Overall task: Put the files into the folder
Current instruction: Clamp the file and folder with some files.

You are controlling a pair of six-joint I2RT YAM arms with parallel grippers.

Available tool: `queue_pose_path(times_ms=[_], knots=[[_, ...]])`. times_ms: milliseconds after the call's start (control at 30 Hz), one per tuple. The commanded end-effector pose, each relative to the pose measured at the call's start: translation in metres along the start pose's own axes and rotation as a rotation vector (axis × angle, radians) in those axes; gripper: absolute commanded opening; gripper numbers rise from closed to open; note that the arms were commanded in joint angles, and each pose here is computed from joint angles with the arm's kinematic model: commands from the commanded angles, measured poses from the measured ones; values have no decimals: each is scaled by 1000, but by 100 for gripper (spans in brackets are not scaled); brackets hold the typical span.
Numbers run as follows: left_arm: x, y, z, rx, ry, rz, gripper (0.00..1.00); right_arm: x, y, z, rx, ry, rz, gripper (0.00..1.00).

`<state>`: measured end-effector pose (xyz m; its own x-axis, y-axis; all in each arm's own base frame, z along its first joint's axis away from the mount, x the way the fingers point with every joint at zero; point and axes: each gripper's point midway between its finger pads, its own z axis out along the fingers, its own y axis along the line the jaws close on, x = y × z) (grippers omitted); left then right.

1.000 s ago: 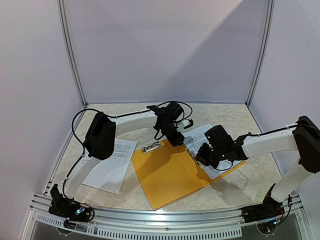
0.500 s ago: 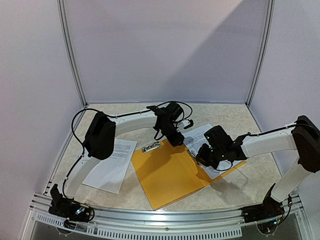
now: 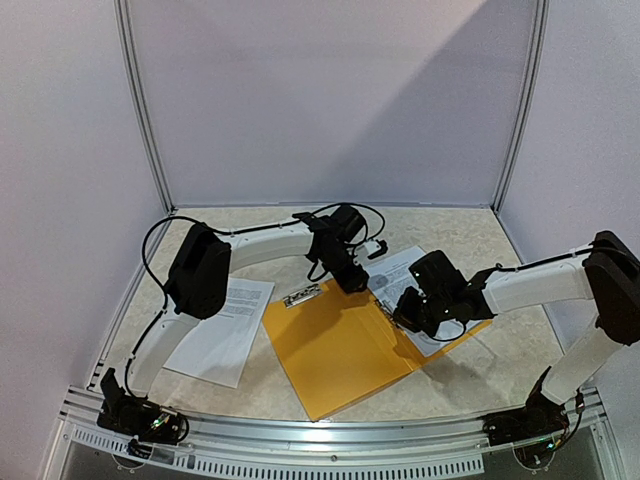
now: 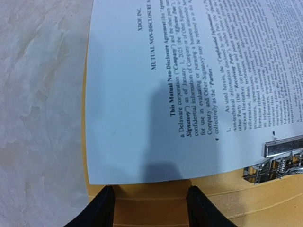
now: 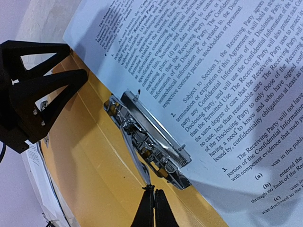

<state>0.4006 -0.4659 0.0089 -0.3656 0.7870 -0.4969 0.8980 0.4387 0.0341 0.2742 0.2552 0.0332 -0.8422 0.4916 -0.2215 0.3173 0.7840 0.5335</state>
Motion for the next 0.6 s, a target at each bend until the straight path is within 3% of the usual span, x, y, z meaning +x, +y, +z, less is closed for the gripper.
queue_pose_path(times_ms=[0, 567], knots=[[65, -27, 25, 97, 205, 14, 54, 12, -115, 2, 399, 19, -5, 0], [66, -25, 25, 116, 212, 30, 47, 16, -129, -3, 391, 7, 18, 0]])
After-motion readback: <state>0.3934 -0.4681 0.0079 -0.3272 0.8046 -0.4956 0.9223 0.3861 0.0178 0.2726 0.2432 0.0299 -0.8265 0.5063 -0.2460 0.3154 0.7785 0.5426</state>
